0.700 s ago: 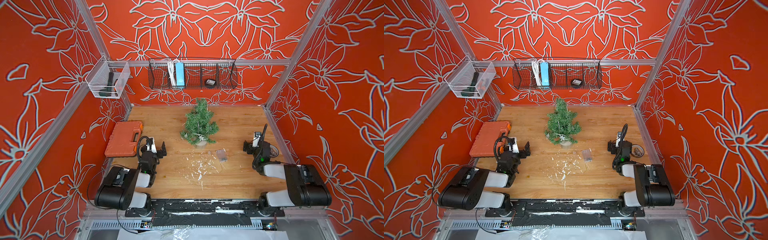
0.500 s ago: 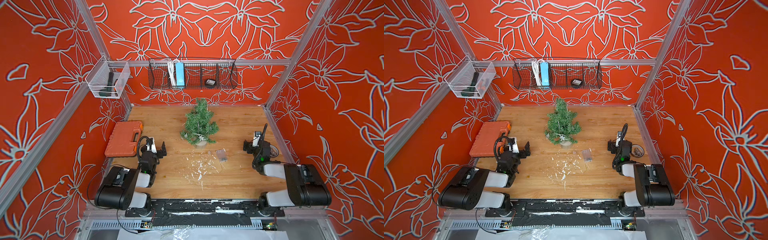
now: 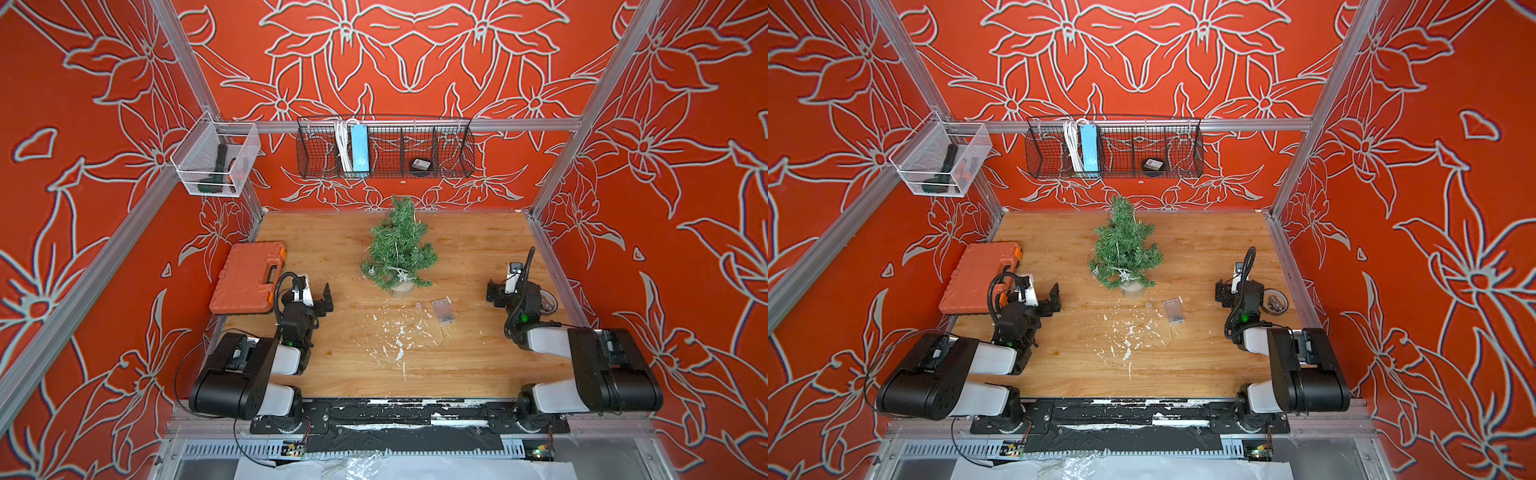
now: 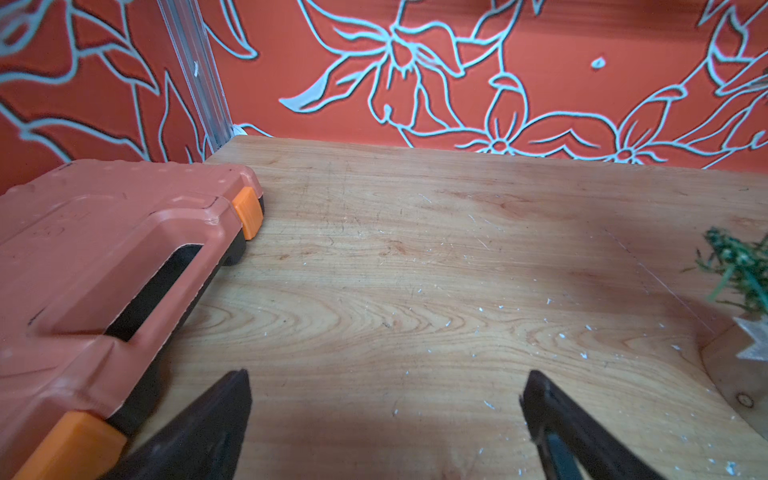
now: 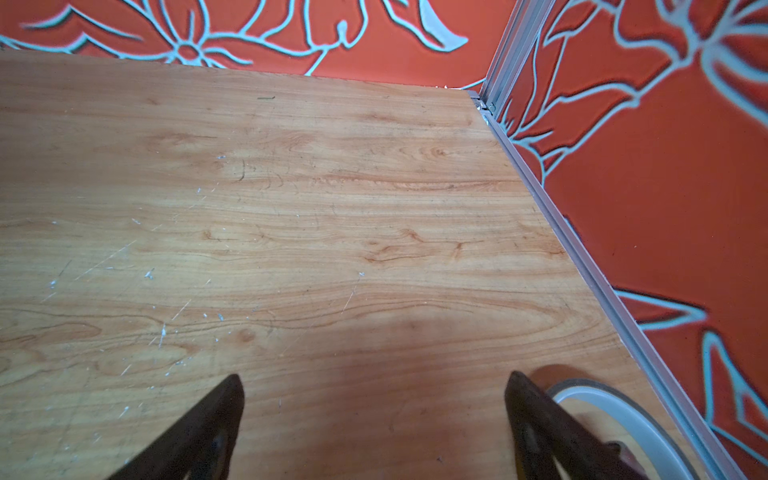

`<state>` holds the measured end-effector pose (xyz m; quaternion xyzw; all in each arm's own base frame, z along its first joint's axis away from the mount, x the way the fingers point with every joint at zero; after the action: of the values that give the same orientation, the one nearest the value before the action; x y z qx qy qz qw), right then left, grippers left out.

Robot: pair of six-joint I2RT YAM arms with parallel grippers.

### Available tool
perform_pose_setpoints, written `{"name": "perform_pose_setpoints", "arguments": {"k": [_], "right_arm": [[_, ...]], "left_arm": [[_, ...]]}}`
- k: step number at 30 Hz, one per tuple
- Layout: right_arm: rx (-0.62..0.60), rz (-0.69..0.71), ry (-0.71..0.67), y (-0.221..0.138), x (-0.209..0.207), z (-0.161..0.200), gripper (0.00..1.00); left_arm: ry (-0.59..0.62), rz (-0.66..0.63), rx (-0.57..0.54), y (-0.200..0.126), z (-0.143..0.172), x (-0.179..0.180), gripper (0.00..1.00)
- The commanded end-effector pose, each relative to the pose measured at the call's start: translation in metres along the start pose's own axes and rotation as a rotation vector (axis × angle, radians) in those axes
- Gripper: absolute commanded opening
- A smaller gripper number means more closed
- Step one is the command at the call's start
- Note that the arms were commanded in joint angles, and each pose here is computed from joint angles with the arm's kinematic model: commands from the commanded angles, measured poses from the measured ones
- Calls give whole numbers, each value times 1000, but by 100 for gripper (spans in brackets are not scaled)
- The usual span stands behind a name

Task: Remove string lights from the small christmas tree
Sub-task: Remove the light string from the Christmas tree.

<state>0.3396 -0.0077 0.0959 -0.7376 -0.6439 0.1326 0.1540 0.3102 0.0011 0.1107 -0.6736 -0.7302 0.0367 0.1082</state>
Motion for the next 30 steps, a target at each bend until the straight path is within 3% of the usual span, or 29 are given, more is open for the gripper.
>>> {"name": "perform_pose_setpoints", "arguments": {"k": [1, 18, 21, 25, 30], "right_arm": [[-36, 10, -12, 1, 0, -11, 98], [-31, 10, -4, 3, 0, -11, 98], [-71, 78, 33, -4, -11, -18, 98], [-17, 129, 51, -22, -19, -45, 98], [-1, 161, 152, -36, -24, -65, 98]], "left_arm": [[13, -4, -39, 2, -10, 0, 98], [12, -5, -40, 2, -10, 0, 98], [5, -35, -23, 9, -24, 4, 98], [-19, -115, 14, 14, -42, 16, 98], [-152, -202, -89, 10, -85, 32, 98]]}}
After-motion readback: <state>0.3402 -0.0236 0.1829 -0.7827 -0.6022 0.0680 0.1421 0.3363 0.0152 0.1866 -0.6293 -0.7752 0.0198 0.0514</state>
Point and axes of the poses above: each gripper's point midway between its finger pads, its own y axis out along the fingers, its own x axis along the line the jaws close on, z = x × y, the point moved 3 cm from there along -y, back along the fingers, and after that the axes turned 9 degrees about y, right-handed, at the moved point
